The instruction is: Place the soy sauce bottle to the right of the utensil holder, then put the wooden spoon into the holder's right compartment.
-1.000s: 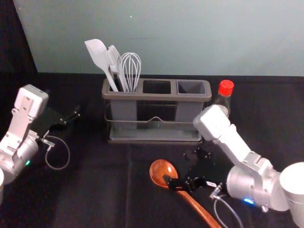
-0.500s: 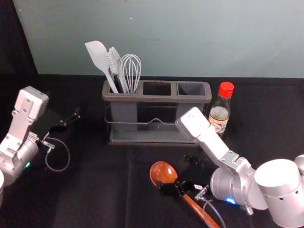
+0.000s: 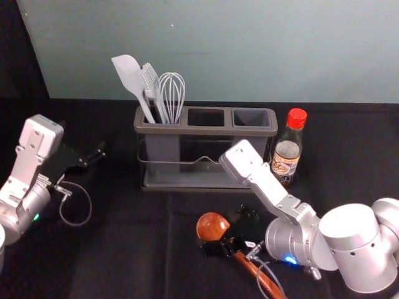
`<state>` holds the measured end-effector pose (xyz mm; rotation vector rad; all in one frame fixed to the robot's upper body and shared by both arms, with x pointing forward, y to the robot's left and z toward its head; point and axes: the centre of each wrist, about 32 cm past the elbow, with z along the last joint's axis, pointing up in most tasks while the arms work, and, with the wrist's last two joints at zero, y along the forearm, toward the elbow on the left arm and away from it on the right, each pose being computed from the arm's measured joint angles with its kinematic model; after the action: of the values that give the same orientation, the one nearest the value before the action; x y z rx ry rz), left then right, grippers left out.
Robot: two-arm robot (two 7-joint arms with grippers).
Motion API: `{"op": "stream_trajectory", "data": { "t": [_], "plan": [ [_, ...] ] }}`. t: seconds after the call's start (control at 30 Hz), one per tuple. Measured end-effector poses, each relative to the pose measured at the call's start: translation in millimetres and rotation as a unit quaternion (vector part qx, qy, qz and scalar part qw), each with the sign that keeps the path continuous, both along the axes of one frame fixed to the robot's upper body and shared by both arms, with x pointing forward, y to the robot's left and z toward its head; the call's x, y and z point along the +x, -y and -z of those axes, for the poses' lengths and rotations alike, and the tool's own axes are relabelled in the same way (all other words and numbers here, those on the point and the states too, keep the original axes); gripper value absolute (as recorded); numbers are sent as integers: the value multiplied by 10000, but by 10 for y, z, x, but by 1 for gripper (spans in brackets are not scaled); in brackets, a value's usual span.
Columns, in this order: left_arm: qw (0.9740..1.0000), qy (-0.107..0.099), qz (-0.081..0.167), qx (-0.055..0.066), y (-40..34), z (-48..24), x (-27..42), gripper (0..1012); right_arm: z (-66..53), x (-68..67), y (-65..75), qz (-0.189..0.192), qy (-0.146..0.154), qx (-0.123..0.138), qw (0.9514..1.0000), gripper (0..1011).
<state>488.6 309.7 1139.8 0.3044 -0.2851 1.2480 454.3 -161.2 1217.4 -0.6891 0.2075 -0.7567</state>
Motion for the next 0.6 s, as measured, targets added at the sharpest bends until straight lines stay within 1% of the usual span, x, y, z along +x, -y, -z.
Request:
{"op": "stream_trajectory", "data": {
  "t": [0.2, 0.4, 0.6],
  "plan": [
    [10000, -1, 0, 0, 0, 0, 0, 1005, -24, 27, -46, 7, -35, -28, 10000, 1002],
    [10000, 0, 0, 0, 0, 0, 0, 1005, -65, 72, -116, 26, -172, -145, 9997, 1002],
    [10000, 0, 0, 0, 0, 0, 0, 1005, -88, 94, -147, 30, -247, -227, 9994, 1003]
  ]
}}
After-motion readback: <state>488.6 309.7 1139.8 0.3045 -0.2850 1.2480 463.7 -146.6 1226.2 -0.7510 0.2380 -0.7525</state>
